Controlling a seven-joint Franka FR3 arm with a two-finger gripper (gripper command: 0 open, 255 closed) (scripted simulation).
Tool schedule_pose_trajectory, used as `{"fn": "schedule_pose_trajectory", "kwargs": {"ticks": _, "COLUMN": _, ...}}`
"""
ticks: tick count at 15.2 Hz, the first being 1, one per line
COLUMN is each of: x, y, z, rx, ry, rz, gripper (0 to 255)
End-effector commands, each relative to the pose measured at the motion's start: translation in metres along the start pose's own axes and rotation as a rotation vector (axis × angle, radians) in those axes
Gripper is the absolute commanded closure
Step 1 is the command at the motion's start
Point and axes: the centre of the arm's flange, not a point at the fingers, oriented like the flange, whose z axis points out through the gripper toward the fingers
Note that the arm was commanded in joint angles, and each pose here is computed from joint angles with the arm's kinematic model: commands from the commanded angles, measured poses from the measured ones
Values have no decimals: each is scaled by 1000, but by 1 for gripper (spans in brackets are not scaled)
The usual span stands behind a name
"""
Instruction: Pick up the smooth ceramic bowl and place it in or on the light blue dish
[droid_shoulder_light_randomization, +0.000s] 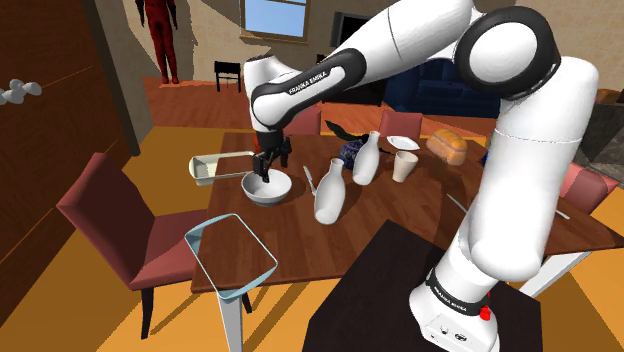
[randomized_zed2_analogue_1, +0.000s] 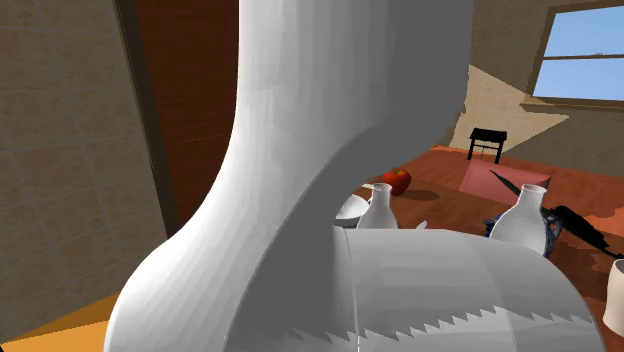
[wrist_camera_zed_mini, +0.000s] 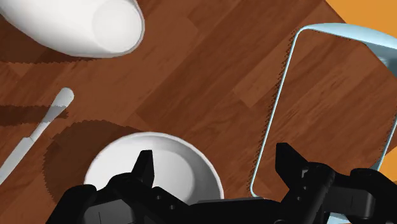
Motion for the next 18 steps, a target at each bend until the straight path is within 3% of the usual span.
{"fn": "schedule_pose_trajectory", "kwargs": {"ticks": 1, "x": 24, "y": -6, "z": 14, "rx": -7, "ry": -2, "rz": -1, "gripper": 0}}
{"fn": "schedule_pose_trajectory", "kwargs": {"ticks": 9, "x": 107, "y": -25, "z": 67, "rx": -32, "ry": -8, "rz": -3, "gripper": 0}}
{"fn": "schedule_pose_trajectory", "kwargs": {"ticks": 18, "x": 107, "y": -24, "z": 107, "rx": -32, "ry": -8, "rz": -3, "gripper": 0}}
